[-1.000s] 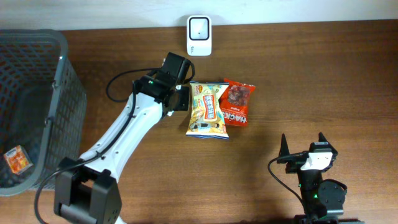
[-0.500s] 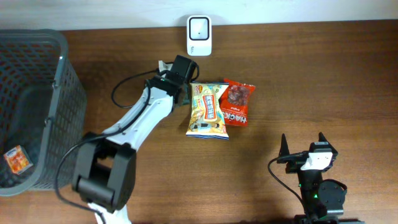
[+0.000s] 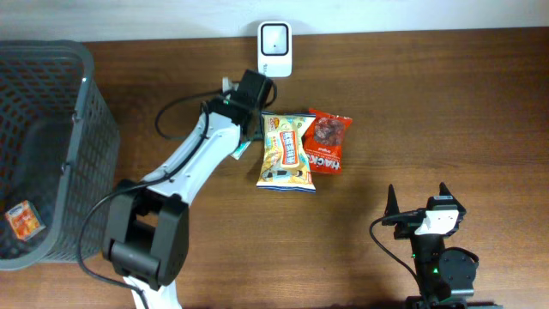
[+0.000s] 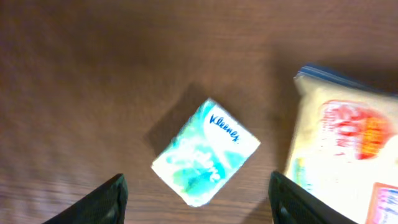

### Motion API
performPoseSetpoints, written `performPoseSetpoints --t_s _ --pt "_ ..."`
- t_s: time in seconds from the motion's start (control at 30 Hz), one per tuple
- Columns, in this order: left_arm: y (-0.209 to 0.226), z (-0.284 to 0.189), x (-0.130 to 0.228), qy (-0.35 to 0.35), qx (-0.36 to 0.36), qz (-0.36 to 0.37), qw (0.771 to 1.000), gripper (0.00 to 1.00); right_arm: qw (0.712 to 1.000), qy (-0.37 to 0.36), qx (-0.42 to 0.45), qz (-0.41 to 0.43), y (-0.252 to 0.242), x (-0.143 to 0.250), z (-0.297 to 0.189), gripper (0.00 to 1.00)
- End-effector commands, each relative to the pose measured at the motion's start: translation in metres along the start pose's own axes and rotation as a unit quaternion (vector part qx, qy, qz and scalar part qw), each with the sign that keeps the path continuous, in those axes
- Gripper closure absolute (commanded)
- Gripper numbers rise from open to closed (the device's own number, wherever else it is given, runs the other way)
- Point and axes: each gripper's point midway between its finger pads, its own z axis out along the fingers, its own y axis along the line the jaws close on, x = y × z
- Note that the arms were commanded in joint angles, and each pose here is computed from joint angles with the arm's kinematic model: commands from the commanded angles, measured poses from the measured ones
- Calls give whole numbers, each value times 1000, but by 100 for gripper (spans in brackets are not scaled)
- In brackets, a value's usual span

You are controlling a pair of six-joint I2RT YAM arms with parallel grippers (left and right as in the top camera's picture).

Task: Scan the item barcode
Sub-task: 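Place the green tissue pack left of the yellow bag with the left gripper, then reach the left gripper into the basket and grasp the orange tissue pack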

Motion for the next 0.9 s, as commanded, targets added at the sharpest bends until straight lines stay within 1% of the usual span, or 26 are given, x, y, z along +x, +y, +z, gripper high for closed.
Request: performPoseSetpoints --t_s 0.0,0.07,0.13,0.17,0.27,0.3,0.37,0.4,0.43,0.53,0.57,0.63,0.73,0.8,0.87 --pt "13 -97 -70 -119 22 -3 993 27 1000 2 0 4 1 3 0 2" --pt "45 -141 -98 -183 -16 -16 983 20 1000 2 0 4 1 3 0 2" --pt "92 -175 -116 -228 -73 -42 970 18 1000 2 0 4 1 3 0 1" --pt "125 -189 -121 -243 -100 -71 962 12 1000 2 0 4 1 3 0 1" --pt "187 -204 -119 -246 -138 -123 951 9 1000 2 0 4 1 3 0 1" --pt "227 -207 -113 -237 -165 -154 945 8 1000 2 0 4 1 3 0 2" --pt "278 -204 -97 -209 -200 -191 938 5 1000 2 0 4 1 3 0 1" --pt "300 -202 -88 -194 -219 -208 933 0 1000 2 0 4 1 3 0 1" --pt "321 -200 -77 -178 -236 -233 927 0 1000 2 0 4 1 3 0 2" --pt "377 -197 -38 -138 -269 -337 892 0 1000 2 0 4 1 3 0 2" --pt "394 -195 -27 -127 -265 -358 886 5 1000 2 0 4 1 3 0 2" --pt "410 -191 -15 -114 -264 -379 880 8 1000 2 0 4 1 3 0 2" --pt "439 -177 13 -79 -285 -408 864 8 1000 1 0 4 1 3 0 2" --pt "449 -166 28 -53 -295 -415 859 8 1000 2 0 4 1 3 0 1" --pt "454 -146 44 -20 -297 -419 858 12 1000 2 0 4 1 3 0 1"
